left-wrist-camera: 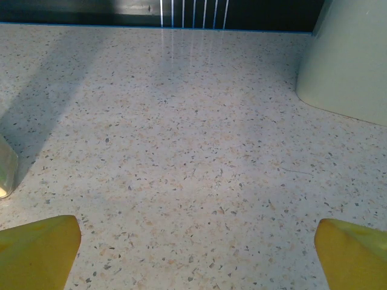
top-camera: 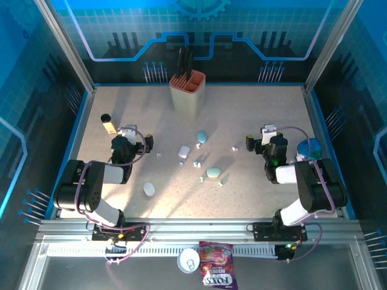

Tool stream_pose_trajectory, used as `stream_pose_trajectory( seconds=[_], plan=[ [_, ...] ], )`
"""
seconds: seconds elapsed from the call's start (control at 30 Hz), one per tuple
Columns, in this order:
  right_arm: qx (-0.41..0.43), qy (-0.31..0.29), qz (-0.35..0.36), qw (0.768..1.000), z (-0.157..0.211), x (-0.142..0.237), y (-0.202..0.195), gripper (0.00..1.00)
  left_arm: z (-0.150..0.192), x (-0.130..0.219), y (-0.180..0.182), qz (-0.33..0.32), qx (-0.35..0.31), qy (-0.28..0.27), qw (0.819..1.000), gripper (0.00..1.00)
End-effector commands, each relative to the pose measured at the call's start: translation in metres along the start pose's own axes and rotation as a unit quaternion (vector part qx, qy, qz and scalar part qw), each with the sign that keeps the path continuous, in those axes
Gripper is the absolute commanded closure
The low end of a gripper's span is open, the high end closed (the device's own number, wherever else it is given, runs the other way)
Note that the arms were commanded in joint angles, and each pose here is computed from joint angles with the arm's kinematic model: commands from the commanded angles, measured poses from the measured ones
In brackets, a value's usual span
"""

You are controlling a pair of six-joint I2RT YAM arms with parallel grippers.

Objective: Insert wireless bluetooth earbuds into charging case

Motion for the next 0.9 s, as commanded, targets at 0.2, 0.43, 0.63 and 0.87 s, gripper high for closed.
stream_pose_trajectory(
  seconds=[0.2,0.43,0.63,0.87],
  plan=[
    [0.006,-0.021,-0.004,1.000,-0.012,-0.002,0.002,0.00,-0.010,-0.003,0.000,-0.002,0.002,-0.018,1.000,0.01],
    [0.006,-0.020,-0.004,1.000,-0.012,-0.002,0.002,0.00,-0.010,-0.003,0.000,-0.002,0.002,-0.018,1.000,0.01],
    [0.005,-0.021,-0.004,1.000,-0.012,-0.002,0.002,0.00,-0.012,-0.001,0.010,-0.038,0.016,-0.029,0.999,0.01],
    [0.005,-0.022,0.000,1.000,-0.011,-0.001,0.001,0.00,-0.012,0.001,0.011,-0.047,0.017,-0.034,0.998,0.01]
  ],
)
Point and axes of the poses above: each hand's point on the last joint's axis, 136 mm out from that joint toward the fingers, its own x axis back along the fingers, its own y axis along the line the jaws close on, z = x × y, the point moved 5 cm from there along x, back along the fingers, and after that the axes turned 7 degrees about x, right-handed, at the moved point
